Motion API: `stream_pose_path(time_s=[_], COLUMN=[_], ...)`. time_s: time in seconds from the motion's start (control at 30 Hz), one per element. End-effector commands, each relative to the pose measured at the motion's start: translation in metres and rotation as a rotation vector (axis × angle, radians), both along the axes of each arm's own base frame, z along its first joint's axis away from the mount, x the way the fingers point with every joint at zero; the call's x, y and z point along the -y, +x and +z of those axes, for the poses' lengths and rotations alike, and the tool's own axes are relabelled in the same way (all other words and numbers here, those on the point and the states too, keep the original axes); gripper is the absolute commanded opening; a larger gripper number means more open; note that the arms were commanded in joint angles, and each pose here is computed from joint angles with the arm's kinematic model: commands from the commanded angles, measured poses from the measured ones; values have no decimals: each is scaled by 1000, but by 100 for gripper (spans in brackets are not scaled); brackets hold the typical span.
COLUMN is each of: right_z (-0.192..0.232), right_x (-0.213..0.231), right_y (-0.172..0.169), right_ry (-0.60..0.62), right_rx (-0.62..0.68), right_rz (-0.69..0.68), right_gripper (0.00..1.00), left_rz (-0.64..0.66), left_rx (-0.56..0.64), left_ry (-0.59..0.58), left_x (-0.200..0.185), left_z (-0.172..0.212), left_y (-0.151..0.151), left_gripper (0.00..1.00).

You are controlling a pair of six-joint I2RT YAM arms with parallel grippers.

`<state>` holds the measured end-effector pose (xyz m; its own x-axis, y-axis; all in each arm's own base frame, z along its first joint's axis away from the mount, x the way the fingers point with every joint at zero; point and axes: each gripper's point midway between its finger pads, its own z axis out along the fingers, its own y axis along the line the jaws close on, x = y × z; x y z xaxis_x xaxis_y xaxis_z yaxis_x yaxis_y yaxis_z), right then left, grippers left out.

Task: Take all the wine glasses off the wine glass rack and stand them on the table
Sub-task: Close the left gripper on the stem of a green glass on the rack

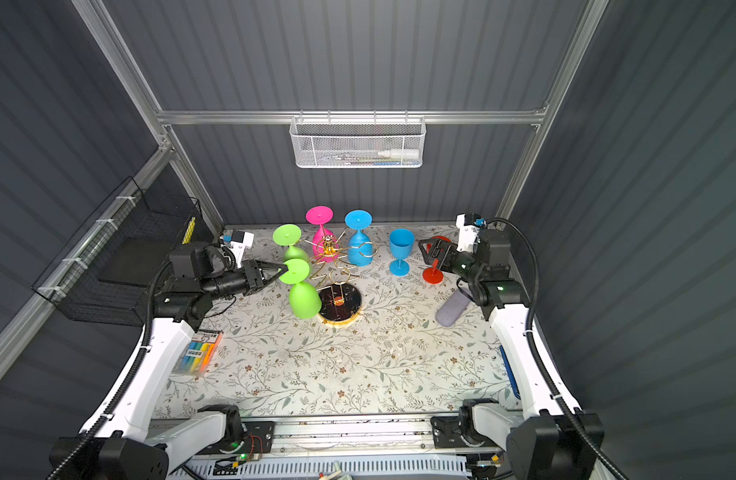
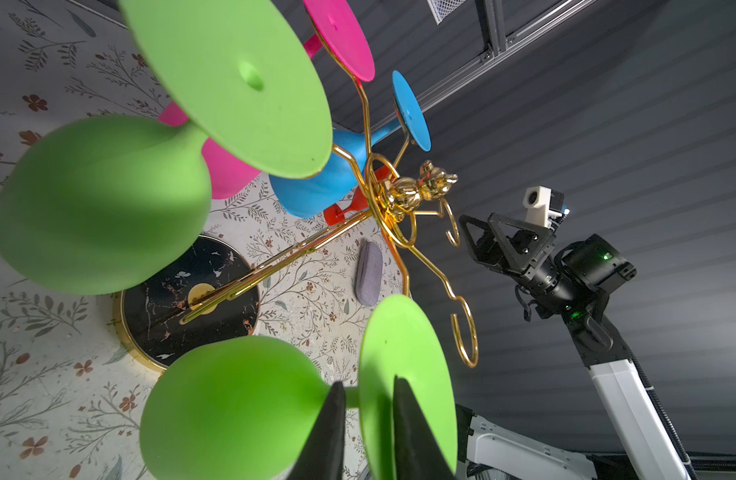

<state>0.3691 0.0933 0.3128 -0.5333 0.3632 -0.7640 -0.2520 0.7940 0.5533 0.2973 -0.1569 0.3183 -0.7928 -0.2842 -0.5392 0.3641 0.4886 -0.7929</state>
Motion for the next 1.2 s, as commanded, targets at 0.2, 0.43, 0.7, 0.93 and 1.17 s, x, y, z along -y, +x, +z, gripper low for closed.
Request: stream_pose_path(time_s=[0.2, 0.43, 0.7, 0.93, 1.17], right_z=[1, -1, 0, 1, 0], right_x=[-4, -4, -4, -4, -3], right_y=[-1, -3, -3, -5, -6], right_ry=[18, 20, 19, 19, 18], right_rx=[13, 13, 15, 19, 16], right_rz=[19, 17, 18, 18, 17], right_gripper=[94, 94, 95, 95, 95], left_rz=[-17, -33, -50, -62, -53], left_rx=[31, 36, 44, 59, 55], left_ry=[-26, -52, -89, -130, -128], left_x=[3, 5, 8, 10, 10], left_z=[23, 30, 42, 55, 55], left_y=[-7, -9, -13, -13, -6], left_gripper=[13, 4, 0, 0, 0])
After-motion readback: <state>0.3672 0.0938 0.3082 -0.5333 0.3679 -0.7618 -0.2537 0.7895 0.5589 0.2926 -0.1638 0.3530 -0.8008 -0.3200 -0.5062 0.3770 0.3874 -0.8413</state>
